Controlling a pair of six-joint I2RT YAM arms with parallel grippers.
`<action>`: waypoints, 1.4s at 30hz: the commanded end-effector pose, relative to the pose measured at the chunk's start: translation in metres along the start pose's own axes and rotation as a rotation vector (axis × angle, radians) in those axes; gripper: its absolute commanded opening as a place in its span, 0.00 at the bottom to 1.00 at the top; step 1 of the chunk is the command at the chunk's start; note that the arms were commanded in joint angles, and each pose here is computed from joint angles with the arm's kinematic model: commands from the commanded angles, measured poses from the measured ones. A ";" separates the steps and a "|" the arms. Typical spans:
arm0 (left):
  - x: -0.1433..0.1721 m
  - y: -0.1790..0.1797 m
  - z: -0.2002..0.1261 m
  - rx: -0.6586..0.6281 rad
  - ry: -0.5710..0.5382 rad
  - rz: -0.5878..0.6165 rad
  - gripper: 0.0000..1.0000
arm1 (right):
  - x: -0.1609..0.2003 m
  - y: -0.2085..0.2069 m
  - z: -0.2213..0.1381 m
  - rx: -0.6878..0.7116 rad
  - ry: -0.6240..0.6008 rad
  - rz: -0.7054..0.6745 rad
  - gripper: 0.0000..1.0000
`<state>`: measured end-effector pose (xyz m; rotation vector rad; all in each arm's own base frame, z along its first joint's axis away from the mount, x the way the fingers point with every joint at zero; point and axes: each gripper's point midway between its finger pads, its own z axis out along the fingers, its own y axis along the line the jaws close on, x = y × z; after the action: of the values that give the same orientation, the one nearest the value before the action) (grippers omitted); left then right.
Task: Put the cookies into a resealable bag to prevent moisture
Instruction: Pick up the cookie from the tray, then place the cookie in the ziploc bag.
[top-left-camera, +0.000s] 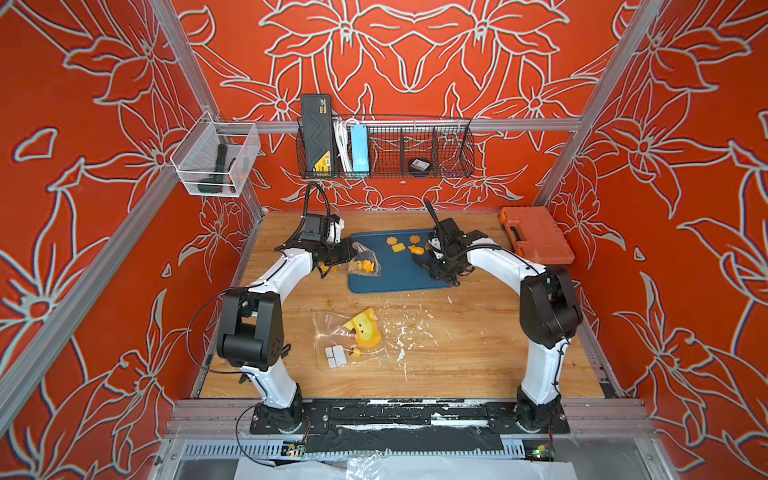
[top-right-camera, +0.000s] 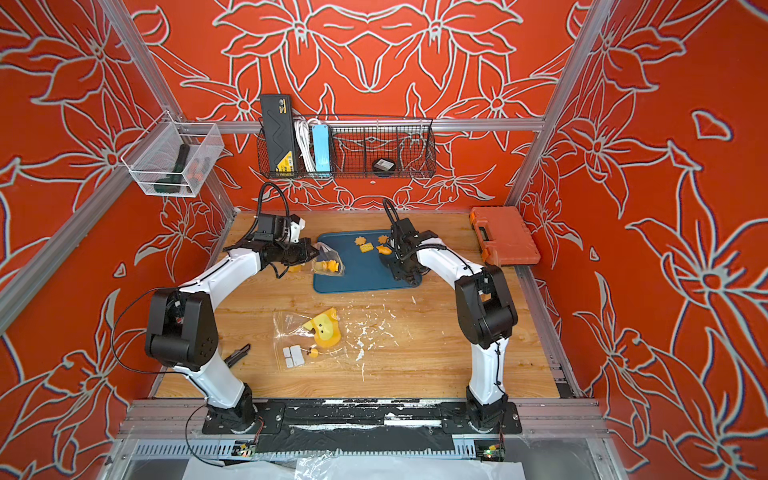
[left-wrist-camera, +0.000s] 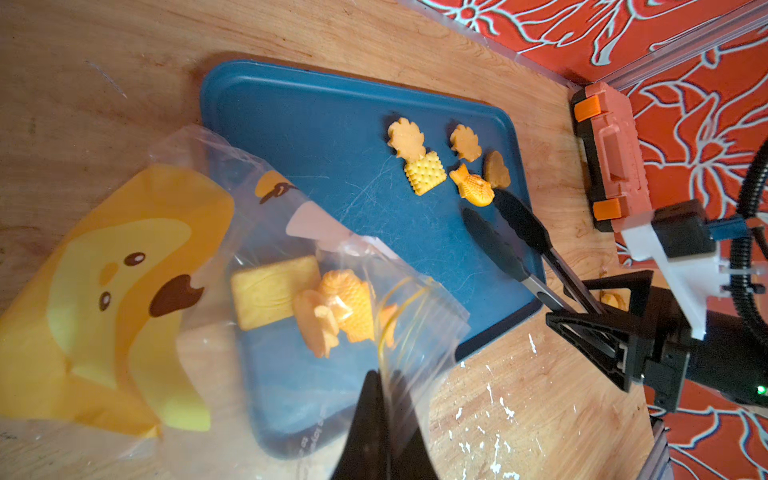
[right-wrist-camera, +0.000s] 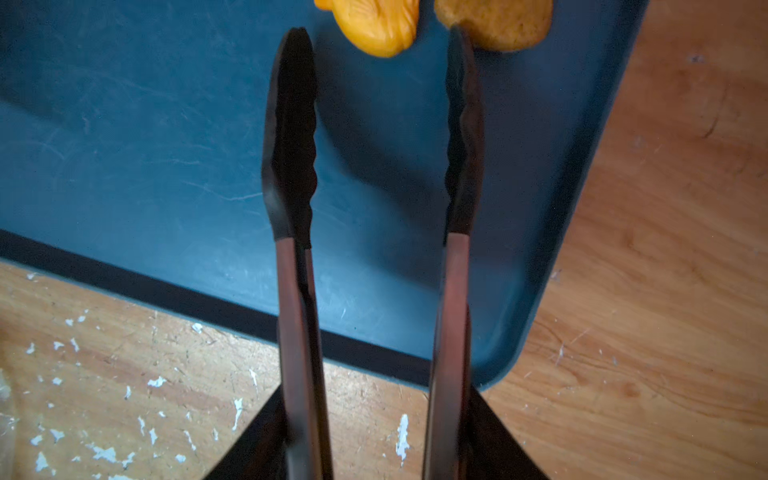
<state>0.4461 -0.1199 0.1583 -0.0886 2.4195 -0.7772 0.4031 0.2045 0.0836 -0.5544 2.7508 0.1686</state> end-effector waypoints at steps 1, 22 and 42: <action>-0.010 -0.009 -0.010 0.031 -0.036 0.021 0.00 | -0.013 0.003 -0.001 -0.020 -0.013 -0.026 0.57; -0.005 -0.012 -0.004 0.070 -0.002 0.013 0.00 | 0.008 0.003 -0.049 0.004 -0.113 -0.060 0.40; -0.002 -0.013 0.000 0.088 0.017 0.008 0.00 | 0.005 0.138 -0.097 -0.460 -0.265 -0.246 0.36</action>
<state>0.4414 -0.1289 0.1608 -0.0587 2.4188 -0.8607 0.3105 0.2904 0.1698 -0.8812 2.4183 0.6860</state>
